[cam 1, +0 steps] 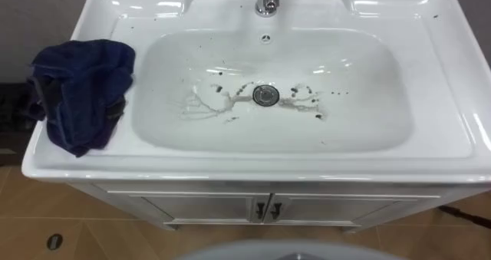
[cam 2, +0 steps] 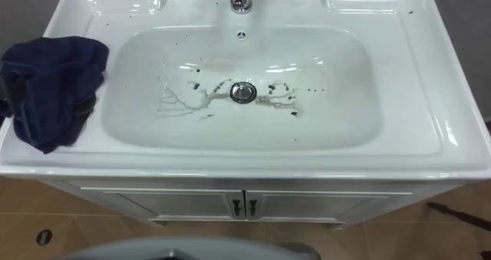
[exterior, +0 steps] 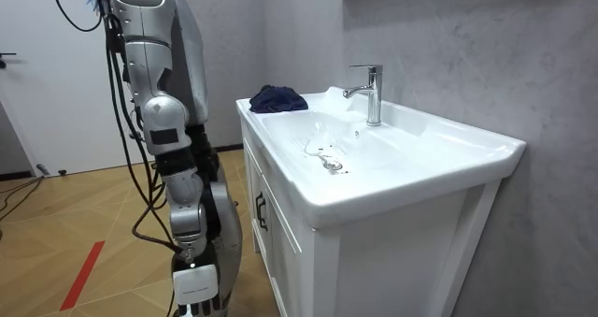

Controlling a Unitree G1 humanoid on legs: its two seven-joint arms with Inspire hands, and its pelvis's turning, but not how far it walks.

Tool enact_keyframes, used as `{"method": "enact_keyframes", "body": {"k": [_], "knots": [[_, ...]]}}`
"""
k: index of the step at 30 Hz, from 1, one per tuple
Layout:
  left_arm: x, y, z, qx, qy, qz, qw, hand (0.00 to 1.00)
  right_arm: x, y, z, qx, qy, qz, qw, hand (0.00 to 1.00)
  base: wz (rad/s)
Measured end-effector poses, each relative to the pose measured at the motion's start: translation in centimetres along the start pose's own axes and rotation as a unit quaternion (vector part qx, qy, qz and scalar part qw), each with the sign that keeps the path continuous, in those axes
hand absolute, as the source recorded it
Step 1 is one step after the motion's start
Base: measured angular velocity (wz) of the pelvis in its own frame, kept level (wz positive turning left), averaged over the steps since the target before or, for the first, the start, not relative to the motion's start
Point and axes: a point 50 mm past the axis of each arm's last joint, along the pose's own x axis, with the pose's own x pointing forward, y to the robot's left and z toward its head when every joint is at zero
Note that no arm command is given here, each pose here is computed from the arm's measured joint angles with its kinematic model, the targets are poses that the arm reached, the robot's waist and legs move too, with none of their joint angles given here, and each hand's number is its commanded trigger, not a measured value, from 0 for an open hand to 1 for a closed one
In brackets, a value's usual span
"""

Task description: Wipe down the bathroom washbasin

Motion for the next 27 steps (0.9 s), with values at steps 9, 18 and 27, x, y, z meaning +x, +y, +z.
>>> {"method": "enact_keyframes", "body": {"k": [9,18,27], "knots": [[0.0,0.0,0.2,0.0,-0.002,0.002,1.0,0.0,0.0,0.0,0.1,-0.001,-0.001,0.0,1.0,0.0,0.0],[0.0,0.0,0.0,-0.009,0.0,0.001,1.0,0.0,0.0,0.0,0.3,-0.003,-0.005,0.0,1.0,0.0,0.0],[-0.1,0.7,-1.1,-0.125,0.005,0.02,0.992,0.0,-0.1,-0.2,0.3,-0.005,-0.004,-0.003,1.0,0.0,0.06]]}}
